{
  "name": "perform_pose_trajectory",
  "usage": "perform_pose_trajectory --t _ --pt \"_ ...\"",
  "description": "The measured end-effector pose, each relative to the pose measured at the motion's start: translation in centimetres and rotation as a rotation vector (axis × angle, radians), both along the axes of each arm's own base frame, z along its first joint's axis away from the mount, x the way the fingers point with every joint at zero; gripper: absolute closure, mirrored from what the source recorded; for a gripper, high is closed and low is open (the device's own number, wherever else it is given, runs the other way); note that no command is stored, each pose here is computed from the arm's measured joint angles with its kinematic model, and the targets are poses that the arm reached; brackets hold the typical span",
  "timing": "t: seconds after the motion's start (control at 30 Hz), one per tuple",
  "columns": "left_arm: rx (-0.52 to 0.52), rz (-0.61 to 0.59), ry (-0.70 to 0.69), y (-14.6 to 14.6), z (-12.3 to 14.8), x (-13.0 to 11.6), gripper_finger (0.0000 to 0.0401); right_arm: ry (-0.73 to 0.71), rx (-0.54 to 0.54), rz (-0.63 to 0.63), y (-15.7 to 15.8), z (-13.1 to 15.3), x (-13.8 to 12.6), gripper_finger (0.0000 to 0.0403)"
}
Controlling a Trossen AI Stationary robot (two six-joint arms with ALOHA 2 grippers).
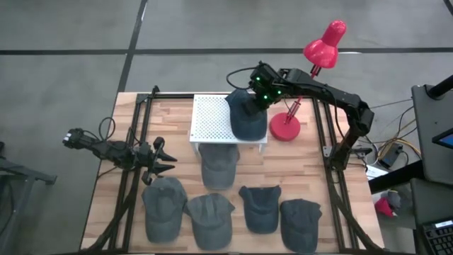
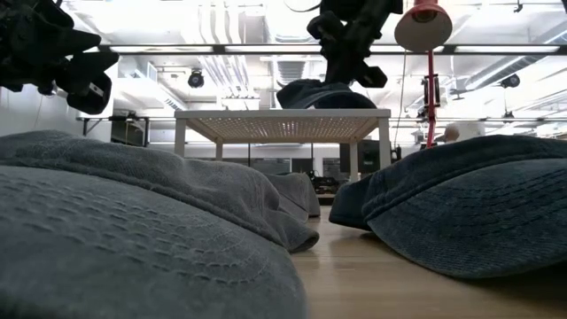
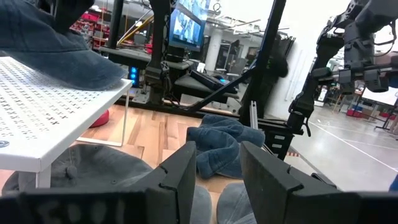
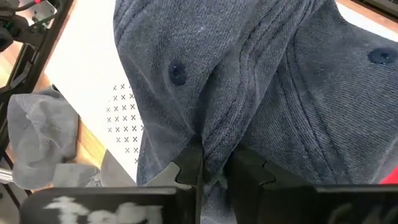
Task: Pick & Place hat
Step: Put the top right black cap on the shelf
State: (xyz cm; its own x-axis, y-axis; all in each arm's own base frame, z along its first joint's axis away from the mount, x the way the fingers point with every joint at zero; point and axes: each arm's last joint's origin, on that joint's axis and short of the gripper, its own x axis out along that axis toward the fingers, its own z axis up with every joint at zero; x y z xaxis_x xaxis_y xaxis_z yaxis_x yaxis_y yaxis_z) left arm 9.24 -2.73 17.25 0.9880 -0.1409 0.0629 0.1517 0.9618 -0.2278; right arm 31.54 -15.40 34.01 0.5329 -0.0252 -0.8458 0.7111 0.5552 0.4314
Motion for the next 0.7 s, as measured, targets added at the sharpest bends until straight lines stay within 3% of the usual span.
perform_pose_trajectory --t 0.7 --pt "-0.004 0.0 0.0 0.0 0.01 0.0 0.0272 -0.025 0.036 0.021 0.63 0.12 0.32 0.0349"
